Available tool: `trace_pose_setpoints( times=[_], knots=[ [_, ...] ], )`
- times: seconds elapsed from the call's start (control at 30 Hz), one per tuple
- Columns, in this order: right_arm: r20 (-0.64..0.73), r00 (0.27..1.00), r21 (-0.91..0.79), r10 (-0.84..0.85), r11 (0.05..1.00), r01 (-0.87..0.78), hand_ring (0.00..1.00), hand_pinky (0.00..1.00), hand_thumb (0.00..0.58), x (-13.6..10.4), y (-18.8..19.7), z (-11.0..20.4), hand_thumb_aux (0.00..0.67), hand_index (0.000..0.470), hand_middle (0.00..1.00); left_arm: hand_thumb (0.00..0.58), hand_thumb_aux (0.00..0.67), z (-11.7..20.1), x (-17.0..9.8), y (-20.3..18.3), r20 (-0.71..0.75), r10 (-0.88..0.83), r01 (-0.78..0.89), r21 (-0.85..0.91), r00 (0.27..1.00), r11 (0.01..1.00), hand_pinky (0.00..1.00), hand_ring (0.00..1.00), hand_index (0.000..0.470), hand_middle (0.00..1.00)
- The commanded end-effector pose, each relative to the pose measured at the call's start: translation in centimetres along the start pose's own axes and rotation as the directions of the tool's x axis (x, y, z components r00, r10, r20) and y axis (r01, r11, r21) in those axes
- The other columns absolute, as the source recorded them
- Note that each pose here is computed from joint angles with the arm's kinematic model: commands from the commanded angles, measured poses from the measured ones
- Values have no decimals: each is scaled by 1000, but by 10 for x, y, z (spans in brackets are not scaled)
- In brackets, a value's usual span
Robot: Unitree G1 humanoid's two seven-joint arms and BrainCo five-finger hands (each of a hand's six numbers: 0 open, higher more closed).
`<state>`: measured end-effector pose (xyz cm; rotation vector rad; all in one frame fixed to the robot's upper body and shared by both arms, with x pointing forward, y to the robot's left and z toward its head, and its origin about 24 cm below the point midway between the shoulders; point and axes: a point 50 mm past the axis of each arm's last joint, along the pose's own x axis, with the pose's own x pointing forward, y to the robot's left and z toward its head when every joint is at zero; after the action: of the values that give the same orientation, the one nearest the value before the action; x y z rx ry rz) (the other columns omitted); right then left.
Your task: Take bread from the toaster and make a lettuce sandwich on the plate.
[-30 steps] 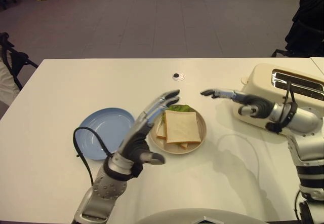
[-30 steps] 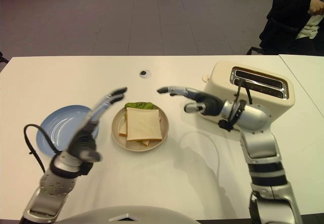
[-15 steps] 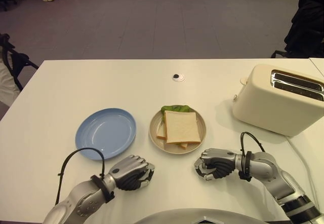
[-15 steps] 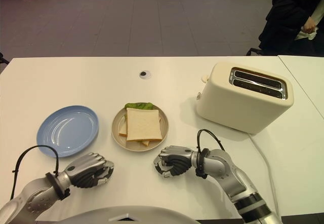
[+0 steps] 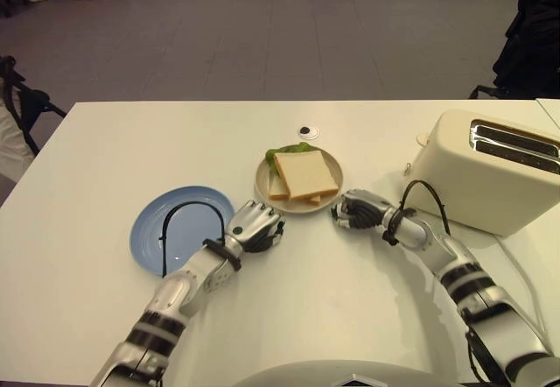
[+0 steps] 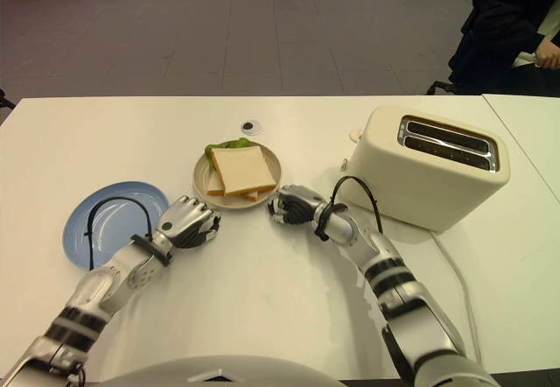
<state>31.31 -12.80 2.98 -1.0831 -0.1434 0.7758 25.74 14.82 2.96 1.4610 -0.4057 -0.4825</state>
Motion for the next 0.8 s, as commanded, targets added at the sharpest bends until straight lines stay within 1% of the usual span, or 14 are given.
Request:
trace_pose_setpoints(
  times=[0.03, 0.1, 0.23, 0.33, 0.37, 0.4, 0.43, 0.47, 0.5, 0.53, 0.6, 0.63, 0.73, 0.8],
  knots=[
    [-30, 1000, 18, -1, 1000, 1, 1000, 1000, 580, 0, 4, -7, 670, 470, 1000, 580, 670, -2, 16, -12, -2, -16, 16, -12, 1000, 1000, 1000, 1000, 470, 1000],
    [39, 999, 8, -20, 1000, 20, 1000, 1000, 580, -6, 4, 5, 670, 470, 1000, 580, 670, -8, 12, -13, -14, -5, 4, -14, 1000, 1000, 1000, 1000, 470, 1000],
    [123, 990, 22, -75, 997, 73, 988, 988, 531, -33, -3, 23, 476, 334, 988, 580, 670, -18, -2, -6, -44, 33, -34, -11, 998, 999, 1000, 1000, 470, 1000],
    [159, 979, 52, -127, 991, 120, 957, 957, 436, -56, -13, 31, 336, 236, 957, 580, 670, -10, -19, 15, -40, 110, -110, -10, 993, 994, 996, 996, 470, 996],
    [184, 972, 81, -149, 987, 136, 776, 776, 227, -63, -15, 35, 147, 103, 776, 580, 670, -1, -27, 25, -29, 153, -154, -36, 988, 987, 859, 859, 470, 859],
    [217, 957, 167, -194, 973, 159, 545, 545, 79, -71, -18, 40, 47, 33, 545, 580, 670, 15, -38, 39, -24, 227, -229, -134, 973, 964, 761, 761, 470, 761],
    [236, 939, 271, -249, 945, 183, 31, 31, 0, -78, -20, 42, 0, 0, 31, 580, 670, 32, -48, 50, -24, 299, -294, -271, 954, 917, 624, 624, 470, 624],
    [230, 920, 385, -318, 898, 214, 0, 0, 0, -83, -22, 40, 0, 0, 0, 501, 423, 47, -58, 57, -38, 358, -337, -441, 933, 831, 176, 176, 297, 176],
    [212, 895, 510, -393, 825, 242, 0, 0, 0, -87, -22, 38, 0, 0, 0, 152, 95, 59, -66, 59, -67, 397, -344, -642, 915, 685, 0, 0, 66, 0],
    [194, 868, 614, -458, 747, 257, 0, 0, 0, -91, -21, 37, 0, 0, 0, 0, 0, 62, -71, 58, -120, 413, -346, -772, 903, 533, 0, 0, 0, 0],
    [206, 828, 728, -522, 647, 227, 0, 0, 0, -93, -16, 41, 0, 0, 0, 0, 0, 56, -76, 52, -213, 402, -357, -875, 890, 327, 0, 0, 0, 0],
    [228, 819, 753, -527, 629, 195, 0, 0, 0, -92, -14, 44, 0, 0, 0, 0, 0, 53, -78, 52, -240, 403, -365, -891, 883, 269, 0, 0, 0, 0],
    [244, 795, 825, -555, 550, 131, 0, 0, 0, -95, -14, 43, 0, 0, 0, 0, 0, 51, -82, 50, -271, 399, -358, -919, 876, 162, 0, 0, 0, 0],
    [239, 785, 862, -572, 497, 100, 0, 0, 0, -98, -15, 38, 0, 0, 0, 0, 0, 53, -80, 45, -231, 383, -316, -933, 895, 176, 0, 0, 0, 0]
  ],
)
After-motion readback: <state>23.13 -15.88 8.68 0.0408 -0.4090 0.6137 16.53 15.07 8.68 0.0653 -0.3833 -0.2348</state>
